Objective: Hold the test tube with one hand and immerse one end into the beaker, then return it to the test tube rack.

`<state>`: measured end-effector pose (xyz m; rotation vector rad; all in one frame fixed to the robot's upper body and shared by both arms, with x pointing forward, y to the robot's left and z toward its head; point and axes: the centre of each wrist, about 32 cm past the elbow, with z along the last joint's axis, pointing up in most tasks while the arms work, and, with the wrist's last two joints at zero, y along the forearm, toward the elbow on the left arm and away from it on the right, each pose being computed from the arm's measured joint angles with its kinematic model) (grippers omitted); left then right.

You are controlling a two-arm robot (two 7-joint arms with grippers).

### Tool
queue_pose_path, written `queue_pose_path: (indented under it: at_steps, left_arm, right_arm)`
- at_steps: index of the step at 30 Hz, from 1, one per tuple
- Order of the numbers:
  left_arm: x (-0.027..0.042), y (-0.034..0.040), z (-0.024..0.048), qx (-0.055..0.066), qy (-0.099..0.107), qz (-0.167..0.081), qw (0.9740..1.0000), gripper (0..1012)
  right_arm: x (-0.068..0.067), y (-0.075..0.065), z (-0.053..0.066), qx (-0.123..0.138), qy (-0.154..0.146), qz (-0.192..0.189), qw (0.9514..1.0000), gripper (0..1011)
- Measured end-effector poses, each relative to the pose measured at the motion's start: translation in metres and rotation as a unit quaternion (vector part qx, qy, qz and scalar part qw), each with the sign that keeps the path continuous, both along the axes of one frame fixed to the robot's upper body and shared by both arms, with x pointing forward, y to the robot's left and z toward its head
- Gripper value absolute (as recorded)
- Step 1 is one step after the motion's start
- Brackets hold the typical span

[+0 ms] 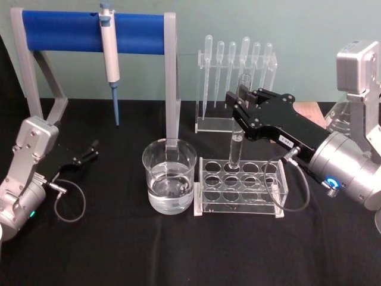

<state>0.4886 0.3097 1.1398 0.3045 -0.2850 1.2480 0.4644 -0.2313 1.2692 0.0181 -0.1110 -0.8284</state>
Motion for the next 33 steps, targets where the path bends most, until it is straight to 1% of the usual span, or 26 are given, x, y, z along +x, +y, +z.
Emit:
queue_pose_path:
  at_steps: [5, 10, 13, 15, 16, 17, 19, 20, 21, 22, 23, 24, 25, 26, 28, 29, 32, 33]
  left_arm:
    - [0.0000, 0.0000, 0.0000, 0.000, 0.000, 0.000, 1.0000, 1000]
    - [0.0000, 0.0000, 0.0000, 0.000, 0.000, 0.000, 1.0000, 1000]
    - [0.0000, 0.0000, 0.0000, 0.000, 0.000, 0.000, 1.0000, 1000]
    - [0.0000, 0.0000, 0.0000, 0.000, 0.000, 0.000, 1.0000, 1000]
    - [0.0000, 0.0000, 0.0000, 0.000, 0.000, 0.000, 1.0000, 1000]
    - [0.0000, 0.0000, 0.0000, 0.000, 0.000, 0.000, 1.0000, 1000]
    - [0.0000, 0.0000, 0.0000, 0.000, 0.000, 0.000, 1.0000, 1000]
    - [0.0000, 0.0000, 0.0000, 0.000, 0.000, 0.000, 1.0000, 1000]
    - [0.0000, 0.0000, 0.0000, 0.000, 0.000, 0.000, 1.0000, 1000]
    - [0.0000, 0.0000, 0.0000, 0.000, 0.000, 0.000, 1.0000, 1000]
    - [0.0000, 0.0000, 0.0000, 0.000, 0.000, 0.000, 1.0000, 1000]
    - [0.0000, 0.0000, 0.0000, 0.000, 0.000, 0.000, 1.0000, 1000]
    - [0.0000, 0.0000, 0.0000, 0.000, 0.000, 0.000, 1.0000, 1000]
    - [0.0000, 0.0000, 0.0000, 0.000, 0.000, 0.000, 1.0000, 1000]
    - [0.0000, 0.0000, 0.0000, 0.000, 0.000, 0.000, 1.0000, 1000]
    - [0.0000, 0.0000, 0.0000, 0.000, 0.000, 0.000, 1.0000, 1000]
    - [0.0000, 0.0000, 0.0000, 0.000, 0.000, 0.000, 1.0000, 1000]
    - [0.0000, 0.0000, 0.0000, 0.000, 0.000, 0.000, 1.0000, 1000]
  right_arm:
    - [0.000, 0.001, 0.001, 0.000, -0.001, 0.001, 1.0000, 225]
    - [0.001, 0.007, 0.008, 0.010, -0.011, 0.013, 0.9998, 225]
    - [0.007, 0.018, 0.015, 0.022, -0.018, 0.033, 0.9991, 225]
    - [0.011, 0.023, 0.017, 0.025, -0.018, 0.042, 0.9986, 225]
    - [0.013, 0.026, 0.017, 0.027, -0.019, 0.047, 0.9984, 225]
    - [0.017, 0.033, 0.018, 0.027, -0.018, 0.056, 0.9979, 225]
    - [0.021, 0.038, 0.018, 0.027, -0.017, 0.062, 0.9975, 225]
    - [0.025, 0.044, 0.016, 0.025, -0.015, 0.069, 0.9972, 225]
    - [0.025, 0.044, 0.016, 0.025, -0.015, 0.069, 0.9972, 225]
    - [0.030, 0.052, 0.012, 0.023, -0.013, 0.074, 0.9969, 225]
    - [0.030, 0.052, 0.012, 0.023, -0.013, 0.074, 0.9969, 225]
    - [0.034, 0.056, 0.007, 0.022, -0.010, 0.075, 0.9969, 225]
    - [0.035, 0.057, 0.005, 0.022, -0.010, 0.077, 0.9968, 225]
    - [0.038, 0.060, -0.001, 0.021, -0.007, 0.077, 0.9968, 225]
    - [0.040, 0.063, -0.009, 0.021, -0.004, 0.079, 0.9966, 226]
    - [0.043, 0.064, -0.018, 0.019, 0.000, 0.080, 0.9966, 225]
    - [0.047, 0.065, -0.032, 0.017, 0.007, 0.081, 0.9965, 225]
    - [0.049, 0.065, -0.041, 0.017, 0.011, 0.083, 0.9963, 225]
